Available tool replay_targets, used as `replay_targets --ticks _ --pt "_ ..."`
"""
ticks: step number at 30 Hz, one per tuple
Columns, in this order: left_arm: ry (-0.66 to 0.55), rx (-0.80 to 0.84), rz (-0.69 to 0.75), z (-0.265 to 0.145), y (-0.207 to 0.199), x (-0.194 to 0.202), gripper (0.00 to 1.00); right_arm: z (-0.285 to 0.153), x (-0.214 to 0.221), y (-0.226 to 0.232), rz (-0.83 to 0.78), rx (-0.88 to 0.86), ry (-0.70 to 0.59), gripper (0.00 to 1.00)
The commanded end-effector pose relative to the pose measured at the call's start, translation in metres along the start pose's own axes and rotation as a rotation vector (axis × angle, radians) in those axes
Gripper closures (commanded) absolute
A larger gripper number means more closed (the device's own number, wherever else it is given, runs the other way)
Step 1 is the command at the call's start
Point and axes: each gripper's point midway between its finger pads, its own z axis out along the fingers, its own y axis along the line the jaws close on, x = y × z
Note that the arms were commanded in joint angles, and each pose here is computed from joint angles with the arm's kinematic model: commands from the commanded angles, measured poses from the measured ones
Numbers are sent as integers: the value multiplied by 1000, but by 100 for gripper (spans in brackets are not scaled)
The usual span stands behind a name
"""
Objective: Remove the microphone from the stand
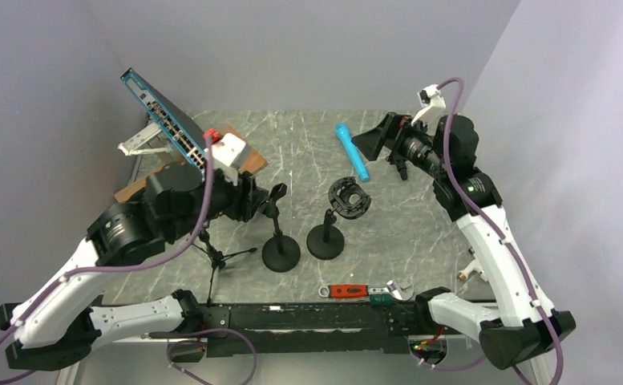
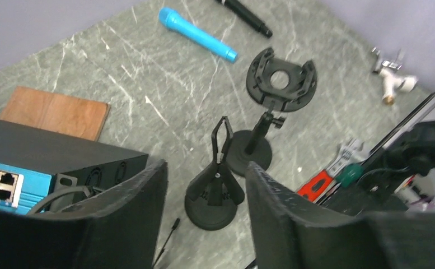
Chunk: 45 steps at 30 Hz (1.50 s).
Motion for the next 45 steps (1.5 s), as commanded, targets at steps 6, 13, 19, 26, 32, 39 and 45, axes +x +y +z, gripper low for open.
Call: replay_targets --ticks 6,13,19,26,32,39,45 --pt "135 61 -5 26 8 17 53 -16 6 27 27 -114 2 0" --pt "143 121 -16 41 -1 20 53 -12 12 27 37 -132 11 0" --pt "164 107 -20 49 1 28 54 -8 14 25 32 -129 14 0" --pt "168 76 -12 53 7 34 64 -2 19 21 31 -127 29 0" --pt "154 73 -13 47 8 31 64 1 21 19 32 -121 37 0" --pt "94 81 -12 32 6 6 52 4 22 17 33 -117 41 0" --pt "108 86 -3 36 5 12 56 6 24 16 36 -114 48 0"
